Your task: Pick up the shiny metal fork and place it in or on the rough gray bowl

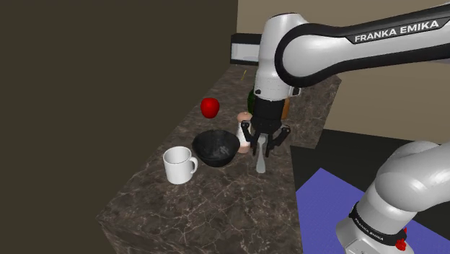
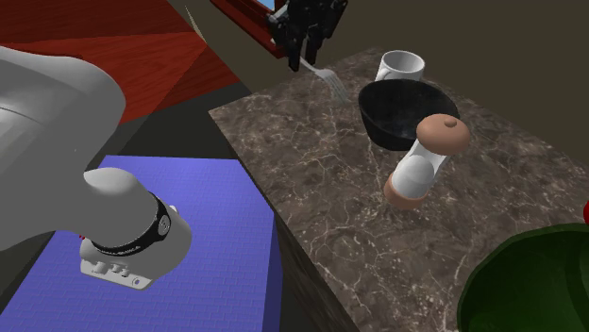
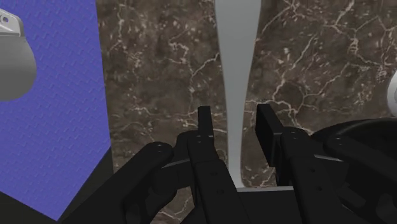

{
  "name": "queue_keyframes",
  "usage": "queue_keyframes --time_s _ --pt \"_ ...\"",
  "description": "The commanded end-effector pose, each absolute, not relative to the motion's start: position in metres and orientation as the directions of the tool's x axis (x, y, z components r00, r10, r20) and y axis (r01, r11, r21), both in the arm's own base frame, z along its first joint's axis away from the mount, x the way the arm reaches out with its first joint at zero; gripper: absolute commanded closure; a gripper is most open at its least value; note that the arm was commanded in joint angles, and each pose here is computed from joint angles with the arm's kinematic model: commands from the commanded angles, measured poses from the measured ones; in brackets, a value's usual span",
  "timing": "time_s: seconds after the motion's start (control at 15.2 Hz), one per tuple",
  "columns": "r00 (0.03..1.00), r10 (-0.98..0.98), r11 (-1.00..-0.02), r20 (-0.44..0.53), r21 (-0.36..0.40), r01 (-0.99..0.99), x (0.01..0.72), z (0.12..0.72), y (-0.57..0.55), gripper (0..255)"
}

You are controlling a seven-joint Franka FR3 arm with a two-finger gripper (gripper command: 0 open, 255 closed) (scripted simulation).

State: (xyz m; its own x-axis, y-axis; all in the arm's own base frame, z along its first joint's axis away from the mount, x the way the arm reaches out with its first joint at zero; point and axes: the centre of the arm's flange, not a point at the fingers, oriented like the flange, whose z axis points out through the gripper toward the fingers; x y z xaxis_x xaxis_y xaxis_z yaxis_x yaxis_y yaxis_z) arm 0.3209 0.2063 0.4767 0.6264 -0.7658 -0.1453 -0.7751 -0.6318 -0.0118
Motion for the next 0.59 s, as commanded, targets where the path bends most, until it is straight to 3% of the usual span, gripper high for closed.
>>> queue_keyframes --time_s 0.0,0.53 --pt "0.626 -0.766 -0.632 -0.145 -0.012 -0.775 0.334 0.480 0.208 255" --pt "0.626 -0.766 -0.632 -0.145 -0.012 -0.775 0.439 0.473 0.214 255"
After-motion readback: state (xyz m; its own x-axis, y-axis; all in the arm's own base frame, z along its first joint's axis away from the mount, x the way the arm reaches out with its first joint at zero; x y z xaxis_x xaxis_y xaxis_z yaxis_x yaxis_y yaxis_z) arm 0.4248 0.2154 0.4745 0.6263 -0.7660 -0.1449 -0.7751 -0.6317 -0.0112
